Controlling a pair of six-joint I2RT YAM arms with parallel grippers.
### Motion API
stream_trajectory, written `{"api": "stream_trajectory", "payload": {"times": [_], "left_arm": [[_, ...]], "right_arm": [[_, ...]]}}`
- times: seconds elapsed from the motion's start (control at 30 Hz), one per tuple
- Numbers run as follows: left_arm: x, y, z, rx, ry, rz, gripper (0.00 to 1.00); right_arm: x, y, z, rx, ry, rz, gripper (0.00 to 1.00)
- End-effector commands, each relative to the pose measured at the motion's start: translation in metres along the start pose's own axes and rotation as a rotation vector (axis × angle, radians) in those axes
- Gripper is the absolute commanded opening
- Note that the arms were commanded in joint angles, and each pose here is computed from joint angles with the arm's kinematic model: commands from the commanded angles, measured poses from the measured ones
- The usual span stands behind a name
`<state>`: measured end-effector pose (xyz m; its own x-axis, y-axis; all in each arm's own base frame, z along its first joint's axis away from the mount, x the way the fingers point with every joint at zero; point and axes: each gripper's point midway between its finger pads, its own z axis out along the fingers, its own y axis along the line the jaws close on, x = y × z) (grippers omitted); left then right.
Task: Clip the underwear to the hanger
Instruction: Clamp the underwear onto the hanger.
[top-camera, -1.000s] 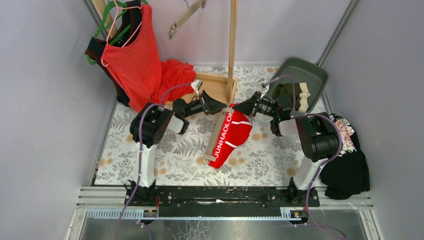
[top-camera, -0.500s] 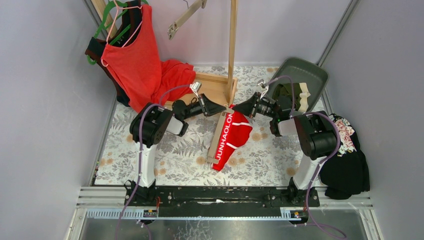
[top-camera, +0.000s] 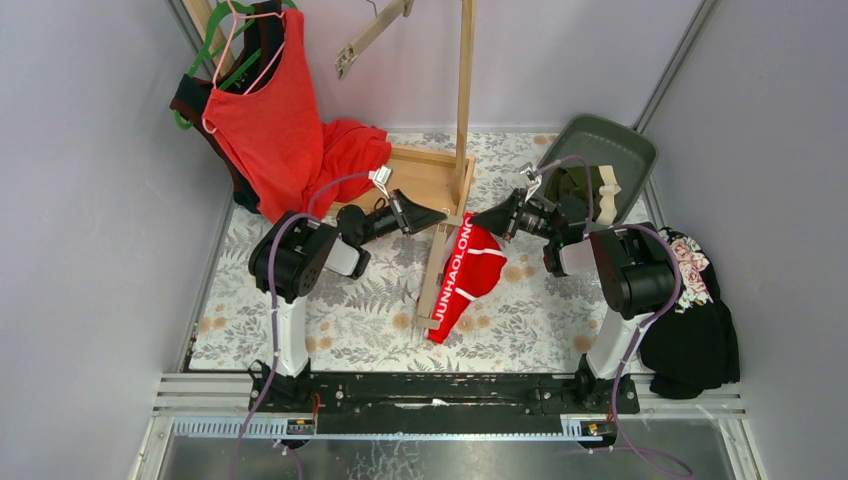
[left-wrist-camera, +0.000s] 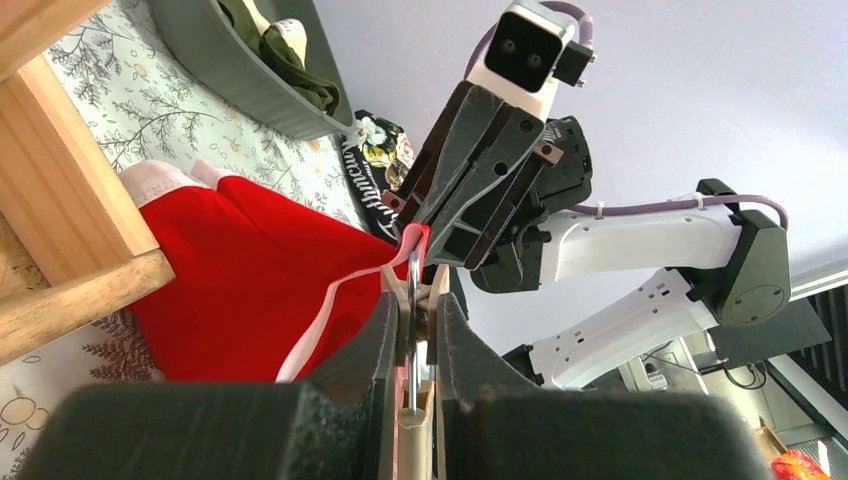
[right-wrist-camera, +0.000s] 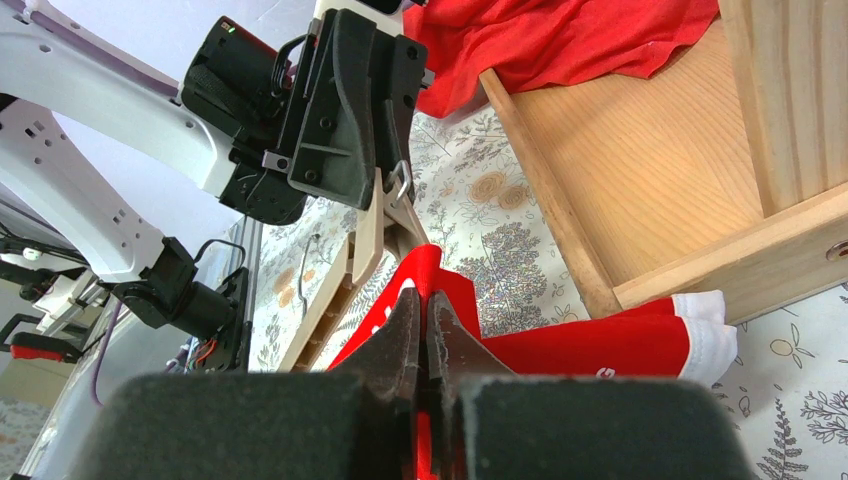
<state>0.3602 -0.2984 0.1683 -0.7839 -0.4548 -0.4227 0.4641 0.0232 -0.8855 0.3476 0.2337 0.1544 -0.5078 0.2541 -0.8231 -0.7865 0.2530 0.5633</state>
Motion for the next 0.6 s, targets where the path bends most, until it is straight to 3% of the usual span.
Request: {"api": "stream_trajectory", "payload": {"times": [0.0, 0.57], "left_arm": [[-0.012, -0.025, -0.003, 0.065, -0.041, 0.097, 0.00], [-0.016, -0.014, -0.008, 0.038, -0.066, 0.095, 0.00]], "right_arm": [[-0.011, 0.008, -0.002, -0.036, -0.026, -0.077, 0.00], [0.000, 0.009, -0.008, -0.018, -0.012, -0.062, 0.00]]}}
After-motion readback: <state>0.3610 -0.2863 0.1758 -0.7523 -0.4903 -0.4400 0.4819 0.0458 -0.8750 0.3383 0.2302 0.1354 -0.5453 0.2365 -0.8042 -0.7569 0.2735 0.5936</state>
